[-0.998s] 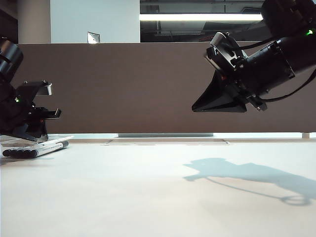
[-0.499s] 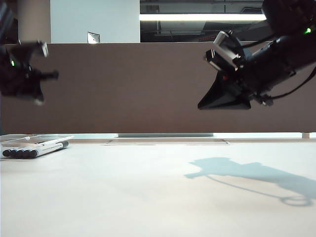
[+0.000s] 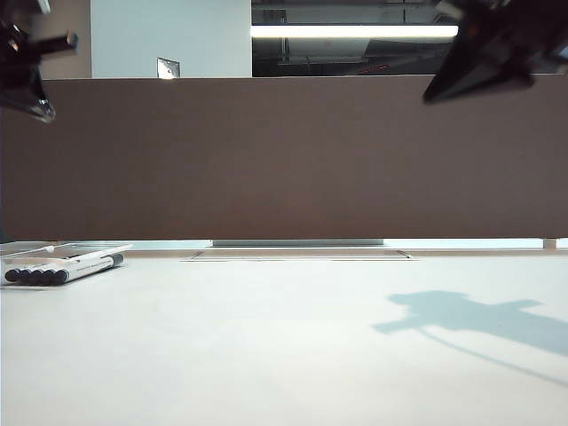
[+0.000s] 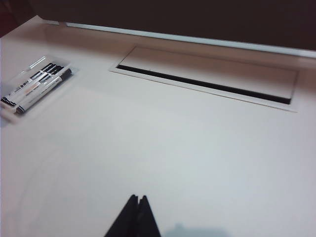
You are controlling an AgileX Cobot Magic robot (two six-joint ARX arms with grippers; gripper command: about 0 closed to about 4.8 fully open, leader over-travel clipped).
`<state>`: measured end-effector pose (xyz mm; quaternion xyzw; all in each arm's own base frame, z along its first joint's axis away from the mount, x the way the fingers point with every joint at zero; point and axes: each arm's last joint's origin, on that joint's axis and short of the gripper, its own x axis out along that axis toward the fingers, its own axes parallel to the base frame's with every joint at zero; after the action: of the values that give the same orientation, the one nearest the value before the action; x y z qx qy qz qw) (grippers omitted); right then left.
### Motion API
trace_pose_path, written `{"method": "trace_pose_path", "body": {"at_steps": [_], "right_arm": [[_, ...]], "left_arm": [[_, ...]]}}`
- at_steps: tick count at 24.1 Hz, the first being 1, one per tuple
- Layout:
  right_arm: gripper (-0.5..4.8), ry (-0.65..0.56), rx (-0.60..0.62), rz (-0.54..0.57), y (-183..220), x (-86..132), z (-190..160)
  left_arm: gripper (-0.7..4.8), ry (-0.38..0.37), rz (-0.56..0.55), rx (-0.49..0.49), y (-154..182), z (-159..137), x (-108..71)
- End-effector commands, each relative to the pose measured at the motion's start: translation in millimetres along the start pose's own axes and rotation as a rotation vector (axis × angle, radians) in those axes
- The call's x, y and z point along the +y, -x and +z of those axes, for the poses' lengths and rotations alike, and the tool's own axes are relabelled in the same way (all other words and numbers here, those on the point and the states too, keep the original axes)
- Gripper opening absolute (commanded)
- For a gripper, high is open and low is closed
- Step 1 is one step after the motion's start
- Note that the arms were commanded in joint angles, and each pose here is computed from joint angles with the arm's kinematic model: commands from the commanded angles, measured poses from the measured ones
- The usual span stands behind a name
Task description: Pick up the black marker on the right and put it into the packaging box on the left, making sure the marker fit the shape of the box's grooves.
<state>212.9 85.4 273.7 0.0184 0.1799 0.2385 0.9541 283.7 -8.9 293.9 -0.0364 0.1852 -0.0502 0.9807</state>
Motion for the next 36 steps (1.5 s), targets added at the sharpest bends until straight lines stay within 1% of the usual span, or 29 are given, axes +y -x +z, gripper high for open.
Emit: {"method": "trace_pose_path", "body": {"at_steps": [1,7,10,12,16,19,20,22,27,31,36], "right_arm": [[-0.06,0.036,0.0,-0.017,19,2,-6],[-0.06,0.042,-0.061,-0.052,46,3,-29],[-0.06,0.041,-0.063,-0.08,54,2,-38],[-0.05,0.039,-0.046,-0.088,59,3,-42],[-0.05,0.039,-0.045,-0.09,59,3,-42],[-0.05,0.039,-0.045,-0.089,59,3,-42],[-0.05,0.039,-0.046,-0.089,59,3,-42],[-0.05,0.039,-0.046,-0.09,59,3,-42],[-0.05,0.039,-0.046,-0.09,59,3,-42],[-0.05,0.039,-0.046,-0.091,59,3,-42],[-0.05,0.039,-0.046,-0.09,59,3,-42]], "left_arm": [[-0.06,-0.002,-0.007,-0.029,22,-7,-2.8],[-0.06,-0.013,-0.017,-0.088,57,-30,-6.0],[-0.06,-0.014,-0.018,-0.104,68,-45,-5.9],[-0.06,-0.019,-0.022,-0.159,83,-63,-5.9],[-0.06,-0.024,-0.026,-0.219,96,-73,-6.4],[-0.06,-0.027,-0.028,-0.257,103,-83,-6.2],[-0.06,-0.028,-0.029,-0.267,106,-92,-5.9],[-0.06,-0.028,-0.029,-0.273,108,-100,-5.5],[-0.06,-0.032,-0.031,-0.317,116,-114,-5.2],[-0.06,-0.042,-0.038,-0.402,126,-121,-5.8],[-0.06,-0.047,-0.012,-0.489,138,-135,-2.5]]}}
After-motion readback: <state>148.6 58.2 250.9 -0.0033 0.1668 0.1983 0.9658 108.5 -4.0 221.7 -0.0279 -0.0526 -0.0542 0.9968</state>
